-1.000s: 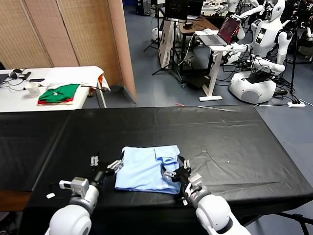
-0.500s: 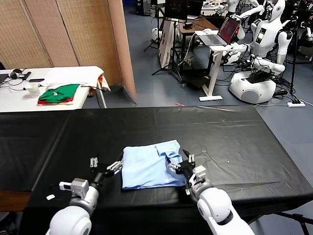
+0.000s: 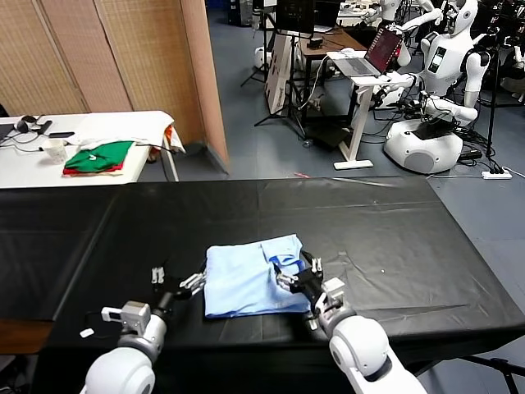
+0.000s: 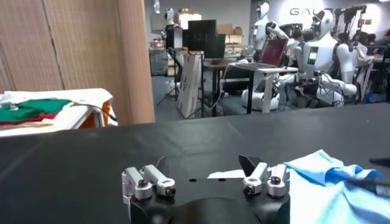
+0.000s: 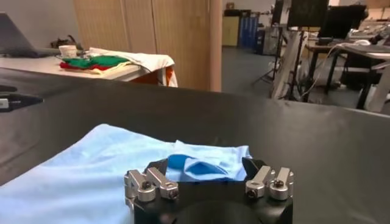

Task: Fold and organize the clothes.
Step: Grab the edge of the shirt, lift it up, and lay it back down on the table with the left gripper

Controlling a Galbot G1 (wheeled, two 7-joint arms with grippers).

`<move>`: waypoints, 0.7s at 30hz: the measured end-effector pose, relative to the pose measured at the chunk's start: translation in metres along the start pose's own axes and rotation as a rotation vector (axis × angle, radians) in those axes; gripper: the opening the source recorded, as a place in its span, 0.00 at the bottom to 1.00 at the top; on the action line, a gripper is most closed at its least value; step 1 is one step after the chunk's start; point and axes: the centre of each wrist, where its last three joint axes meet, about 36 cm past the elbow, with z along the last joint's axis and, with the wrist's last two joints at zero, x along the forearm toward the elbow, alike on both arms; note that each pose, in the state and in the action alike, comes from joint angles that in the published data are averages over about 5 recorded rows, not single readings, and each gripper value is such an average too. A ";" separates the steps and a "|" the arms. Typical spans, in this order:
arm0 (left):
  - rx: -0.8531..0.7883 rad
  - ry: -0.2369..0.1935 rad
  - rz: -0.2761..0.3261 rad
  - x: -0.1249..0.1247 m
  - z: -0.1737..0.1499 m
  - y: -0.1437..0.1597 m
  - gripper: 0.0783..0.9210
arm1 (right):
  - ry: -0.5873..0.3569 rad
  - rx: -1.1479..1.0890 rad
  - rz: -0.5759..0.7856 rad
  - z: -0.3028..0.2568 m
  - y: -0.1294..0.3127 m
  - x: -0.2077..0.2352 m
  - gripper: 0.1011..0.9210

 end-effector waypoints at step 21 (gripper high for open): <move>0.002 0.007 -0.010 0.003 0.005 -0.001 0.98 | 0.037 0.159 -0.029 -0.010 -0.001 -0.035 0.98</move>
